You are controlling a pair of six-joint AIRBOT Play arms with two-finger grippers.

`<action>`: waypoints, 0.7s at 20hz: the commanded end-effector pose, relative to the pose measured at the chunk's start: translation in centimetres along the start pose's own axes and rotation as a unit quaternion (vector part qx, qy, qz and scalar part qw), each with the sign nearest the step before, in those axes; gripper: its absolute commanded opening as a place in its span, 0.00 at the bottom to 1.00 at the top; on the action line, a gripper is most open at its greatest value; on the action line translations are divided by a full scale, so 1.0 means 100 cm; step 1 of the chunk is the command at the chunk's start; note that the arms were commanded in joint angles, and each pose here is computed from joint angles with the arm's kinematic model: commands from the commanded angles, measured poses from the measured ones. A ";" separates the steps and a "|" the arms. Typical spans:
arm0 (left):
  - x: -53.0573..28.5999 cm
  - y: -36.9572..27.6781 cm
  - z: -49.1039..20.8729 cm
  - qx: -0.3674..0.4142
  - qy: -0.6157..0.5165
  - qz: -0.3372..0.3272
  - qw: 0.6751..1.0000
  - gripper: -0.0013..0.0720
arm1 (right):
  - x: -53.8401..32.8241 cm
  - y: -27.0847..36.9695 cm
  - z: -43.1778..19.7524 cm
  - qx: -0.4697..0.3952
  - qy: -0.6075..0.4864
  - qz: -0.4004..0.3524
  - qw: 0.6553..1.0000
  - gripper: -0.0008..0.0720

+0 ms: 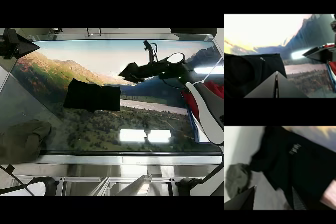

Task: Fold the shirts.

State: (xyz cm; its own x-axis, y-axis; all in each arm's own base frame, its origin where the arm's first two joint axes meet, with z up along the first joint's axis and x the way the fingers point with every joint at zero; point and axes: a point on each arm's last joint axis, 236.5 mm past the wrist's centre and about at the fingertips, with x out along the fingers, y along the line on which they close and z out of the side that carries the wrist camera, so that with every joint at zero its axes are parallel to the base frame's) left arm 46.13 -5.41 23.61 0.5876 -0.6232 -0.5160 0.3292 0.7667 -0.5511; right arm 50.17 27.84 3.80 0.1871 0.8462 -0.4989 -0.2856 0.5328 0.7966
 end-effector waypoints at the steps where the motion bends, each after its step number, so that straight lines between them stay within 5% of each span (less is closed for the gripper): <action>1: 0.000 0.000 0.000 -0.001 0.000 0.000 1.000 0.03 | 0.003 -0.061 -0.026 0.062 0.048 -0.086 0.993 0.71; 3: 0.000 0.000 0.000 0.000 0.000 0.000 1.000 0.03 | 0.024 -0.065 -0.037 0.074 0.061 -0.088 0.992 0.96; 14: -0.001 -0.003 -0.010 0.008 0.020 -0.007 1.000 0.03 | 0.106 -0.073 -0.073 0.107 0.083 -0.072 0.988 0.96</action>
State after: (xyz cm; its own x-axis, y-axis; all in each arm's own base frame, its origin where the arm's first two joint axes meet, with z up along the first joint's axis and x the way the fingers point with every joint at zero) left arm 45.54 -5.70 23.30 0.5624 -0.6354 -0.5291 0.3392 0.7609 -0.5532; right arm 47.68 32.06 -8.71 0.0578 0.7565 -0.6514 -0.0769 0.6540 0.7526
